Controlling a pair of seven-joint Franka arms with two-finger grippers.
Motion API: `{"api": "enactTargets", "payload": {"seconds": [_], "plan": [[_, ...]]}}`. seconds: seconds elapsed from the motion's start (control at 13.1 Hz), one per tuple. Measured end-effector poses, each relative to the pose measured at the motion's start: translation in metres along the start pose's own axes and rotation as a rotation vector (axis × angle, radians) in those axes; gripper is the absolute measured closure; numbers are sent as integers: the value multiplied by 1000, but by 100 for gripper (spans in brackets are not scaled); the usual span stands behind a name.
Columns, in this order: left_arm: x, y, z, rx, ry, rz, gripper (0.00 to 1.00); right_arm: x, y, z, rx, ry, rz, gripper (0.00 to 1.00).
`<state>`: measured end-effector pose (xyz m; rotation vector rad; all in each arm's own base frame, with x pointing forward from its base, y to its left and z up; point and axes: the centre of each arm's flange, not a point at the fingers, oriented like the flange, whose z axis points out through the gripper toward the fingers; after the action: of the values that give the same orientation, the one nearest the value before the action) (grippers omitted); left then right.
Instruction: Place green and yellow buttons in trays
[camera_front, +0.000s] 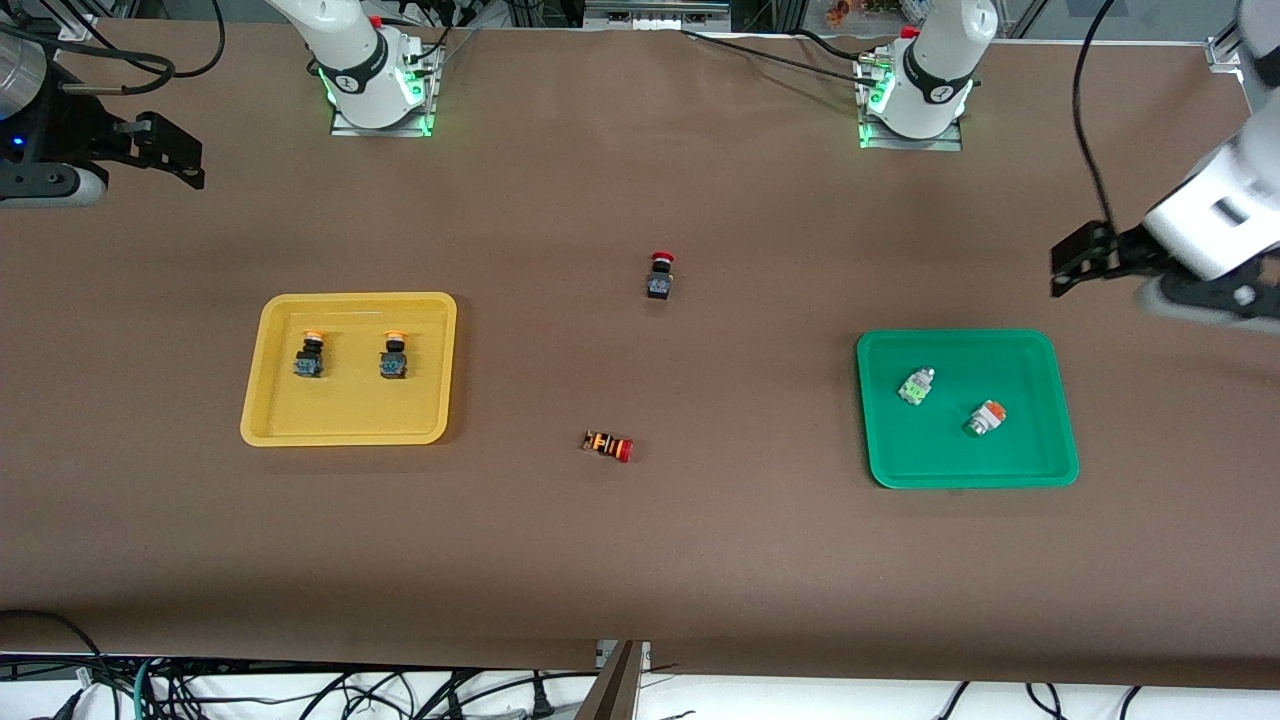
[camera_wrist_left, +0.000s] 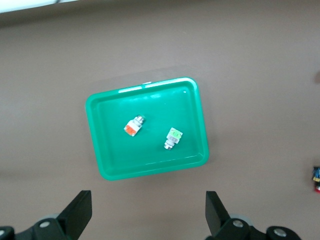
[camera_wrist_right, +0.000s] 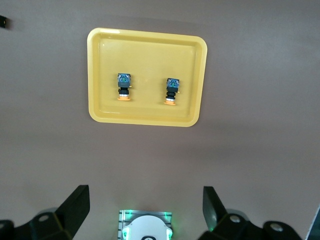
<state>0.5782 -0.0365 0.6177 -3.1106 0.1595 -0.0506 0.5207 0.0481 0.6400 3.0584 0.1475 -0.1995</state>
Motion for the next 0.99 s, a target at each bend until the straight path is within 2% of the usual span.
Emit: {"api": "enactTargets", "payload": {"seconds": [0.15,0.38,0.99], "plan": [[-19,5,9,3,-23,-44,0,-2,-1,3,0,-22,-8,0],[-25,13,24,4,-57,-45,0,-4,-1,5,0,-45,-9,0],[-25,10,24,4,-58,-49,0,-1,0,10,1,-58,-11,0]]}}
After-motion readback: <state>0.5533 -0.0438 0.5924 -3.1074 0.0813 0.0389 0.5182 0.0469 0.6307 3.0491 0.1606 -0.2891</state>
